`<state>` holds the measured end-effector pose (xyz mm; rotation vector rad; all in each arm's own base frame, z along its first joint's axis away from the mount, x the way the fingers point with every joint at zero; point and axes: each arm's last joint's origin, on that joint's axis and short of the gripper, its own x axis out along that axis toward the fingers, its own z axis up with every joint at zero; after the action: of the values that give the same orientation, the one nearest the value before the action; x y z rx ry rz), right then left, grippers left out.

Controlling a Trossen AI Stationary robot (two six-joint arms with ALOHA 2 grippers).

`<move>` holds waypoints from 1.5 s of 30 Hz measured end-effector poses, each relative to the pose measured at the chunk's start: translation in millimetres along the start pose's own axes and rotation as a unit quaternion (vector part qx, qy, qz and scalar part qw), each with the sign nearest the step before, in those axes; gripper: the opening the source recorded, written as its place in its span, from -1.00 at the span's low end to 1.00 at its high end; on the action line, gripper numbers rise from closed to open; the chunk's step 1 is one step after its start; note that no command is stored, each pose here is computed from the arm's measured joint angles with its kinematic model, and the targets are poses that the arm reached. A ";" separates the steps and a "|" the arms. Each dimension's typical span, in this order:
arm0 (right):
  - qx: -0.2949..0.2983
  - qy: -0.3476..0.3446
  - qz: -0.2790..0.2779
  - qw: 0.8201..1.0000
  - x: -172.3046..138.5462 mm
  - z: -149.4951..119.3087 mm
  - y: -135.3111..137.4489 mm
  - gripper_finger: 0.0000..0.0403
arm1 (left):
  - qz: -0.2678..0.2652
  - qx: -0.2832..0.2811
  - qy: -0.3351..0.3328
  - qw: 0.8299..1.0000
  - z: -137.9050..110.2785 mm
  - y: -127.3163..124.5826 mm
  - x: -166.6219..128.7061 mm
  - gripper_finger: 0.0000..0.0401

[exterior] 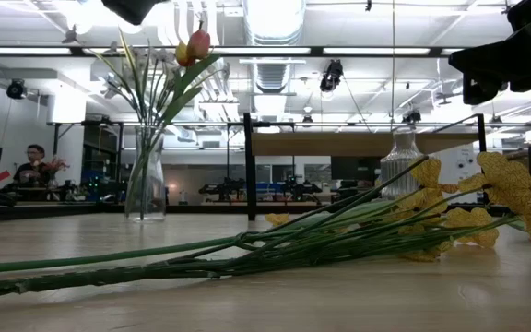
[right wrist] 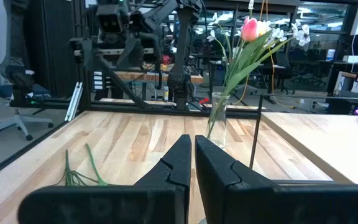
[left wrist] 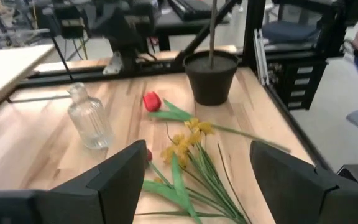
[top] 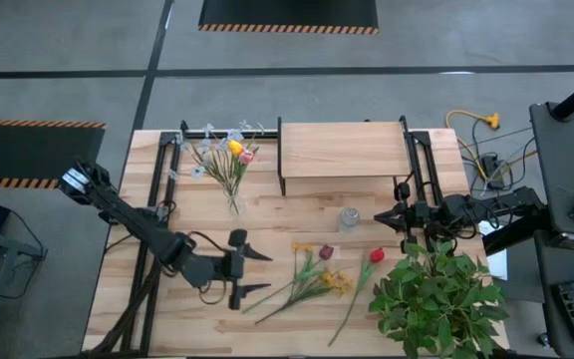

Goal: Pick and place flowers into a vace then onto a shelf
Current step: Put the dark red flower into the right transparent vase

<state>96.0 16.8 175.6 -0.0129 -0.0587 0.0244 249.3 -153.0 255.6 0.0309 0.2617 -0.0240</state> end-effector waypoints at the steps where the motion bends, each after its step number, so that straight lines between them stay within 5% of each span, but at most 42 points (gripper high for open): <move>1: 0.000 0.000 0.000 1.000 0.0 0.0 0.0 -0.94 | 0.001 0.004 0.007 1.000 -3.0 -2.3 4.3 0.34; 14: 0.000 0.001 0.000 1.000 0.0 -0.1 0.0 -0.94 | 0.017 -0.021 0.075 0.997 -26.7 -22.5 42.6 0.34; 36: 0.000 0.000 0.000 1.000 0.0 -0.1 0.0 -0.94 | 0.069 -0.086 0.165 0.980 -93.4 -21.7 76.5 0.34; 45: 0.000 0.001 0.000 1.000 0.0 -0.1 0.0 -0.94 | 0.043 -0.111 0.193 0.974 -102.0 -18.6 83.2 0.34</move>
<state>96.0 16.8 175.5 -0.0132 -0.0577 0.0242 302.8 -169.8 135.1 -0.1777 0.6514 0.0997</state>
